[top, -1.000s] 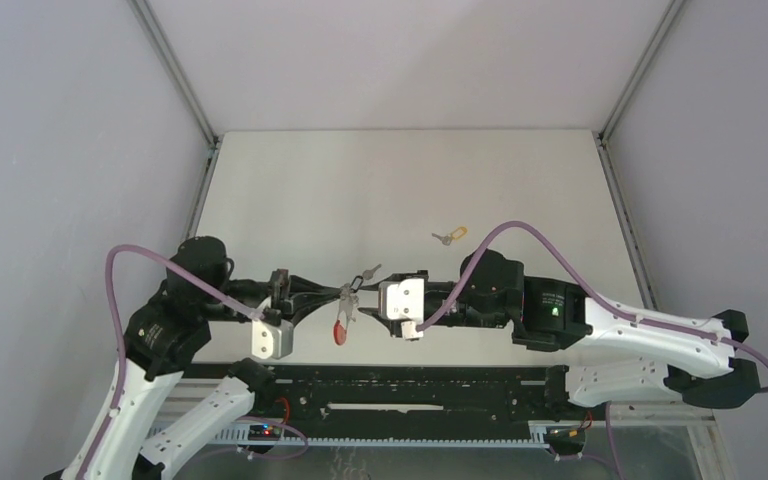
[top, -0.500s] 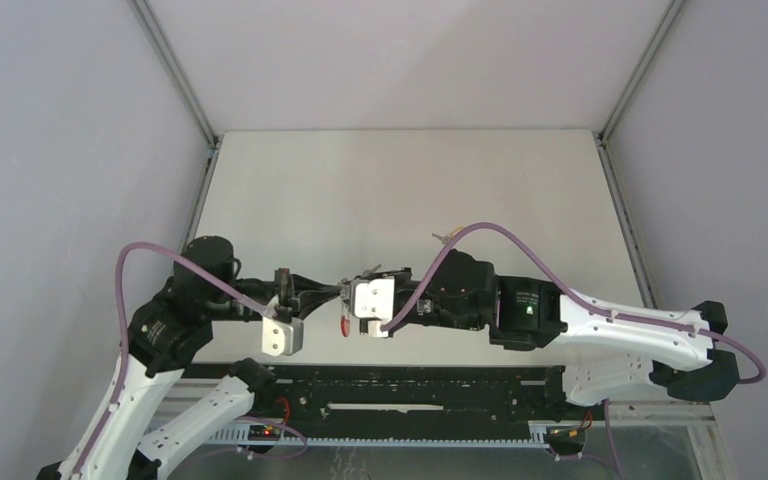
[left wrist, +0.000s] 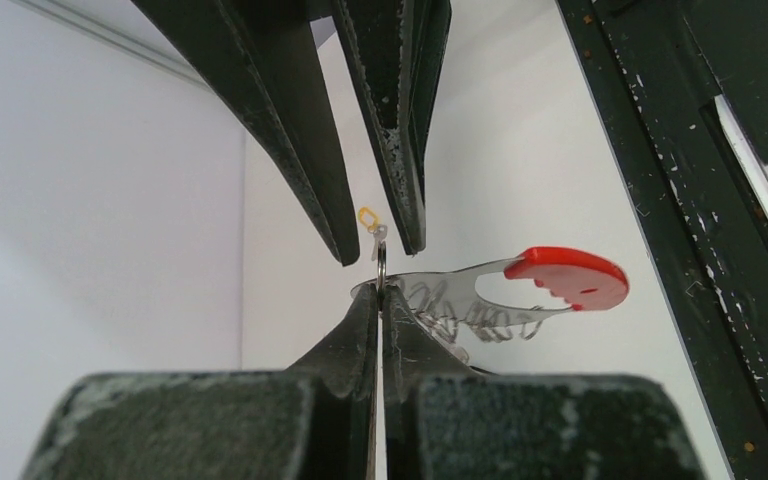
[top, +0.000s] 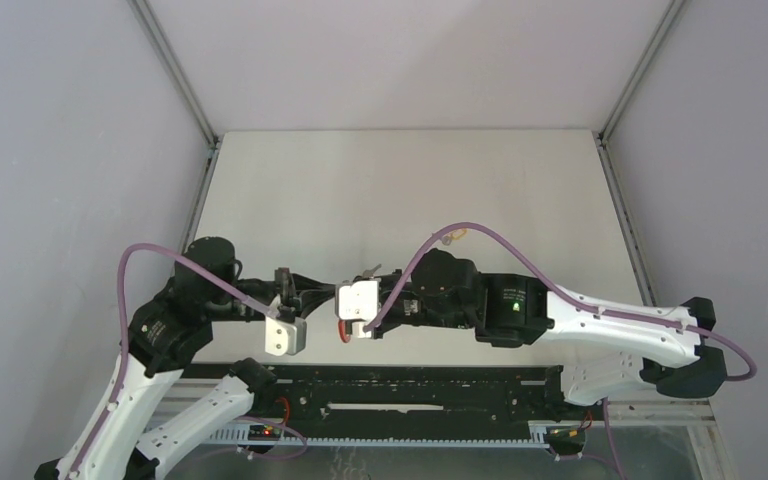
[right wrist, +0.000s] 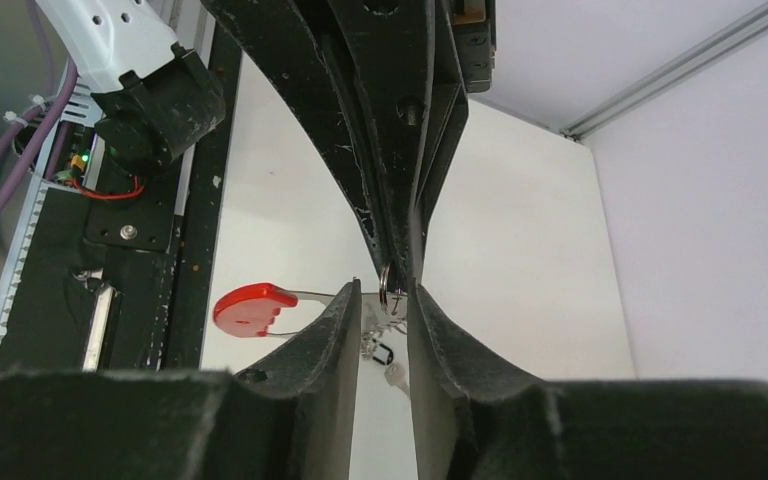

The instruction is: Put the keys on the keyring

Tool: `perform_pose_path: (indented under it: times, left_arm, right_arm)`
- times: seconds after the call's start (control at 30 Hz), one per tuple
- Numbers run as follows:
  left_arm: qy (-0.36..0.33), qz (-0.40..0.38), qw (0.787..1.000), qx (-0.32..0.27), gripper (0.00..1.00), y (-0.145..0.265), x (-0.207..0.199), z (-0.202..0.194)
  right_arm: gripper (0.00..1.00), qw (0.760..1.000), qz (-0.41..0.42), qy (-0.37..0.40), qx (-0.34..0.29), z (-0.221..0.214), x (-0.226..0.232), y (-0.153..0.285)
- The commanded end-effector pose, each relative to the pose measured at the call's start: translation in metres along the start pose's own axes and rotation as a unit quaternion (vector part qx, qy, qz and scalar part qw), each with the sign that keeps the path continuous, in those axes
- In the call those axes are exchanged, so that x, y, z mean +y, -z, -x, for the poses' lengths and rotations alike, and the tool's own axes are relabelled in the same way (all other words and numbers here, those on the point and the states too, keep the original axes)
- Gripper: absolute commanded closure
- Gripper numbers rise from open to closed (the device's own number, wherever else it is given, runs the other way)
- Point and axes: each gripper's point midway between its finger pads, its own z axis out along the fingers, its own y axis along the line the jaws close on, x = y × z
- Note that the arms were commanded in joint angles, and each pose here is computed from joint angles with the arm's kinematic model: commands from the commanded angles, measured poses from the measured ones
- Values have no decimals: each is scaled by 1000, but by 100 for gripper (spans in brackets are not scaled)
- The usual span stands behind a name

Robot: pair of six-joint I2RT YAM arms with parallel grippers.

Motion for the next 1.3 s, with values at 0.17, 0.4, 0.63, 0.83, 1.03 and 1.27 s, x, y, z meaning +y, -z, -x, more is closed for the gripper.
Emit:
perform_pose_path:
  times: [0.17,0.4,0.63,0.83,1.03,1.27]
  left_arm:
    - [-20,5,1000,-6,100,0,5,6]
    - [-2,3,1000,-28,95,2,4,18]
    - [81,20,995,-51,52,4,9,32]
    - [155,49,985,-63,52,1,16,32]
    - [252,58,960,-108,58,-8,25,44]
    - [287,39,945,-154,68,-9,28,63]
  right_arm:
    - [85,999,-39,3,-10,15,-20,-2]
    - [100,998,-66,-19,-9,10,-29,0]
    - [100,985,-49,-116,-115,23,-36,27]
    - [100,953,-4,-168,-253,42,-32,65]
    - [100,940,22,-180,-287,50,-28,74]
    - [100,933,36,-191,-304,56,-27,73]
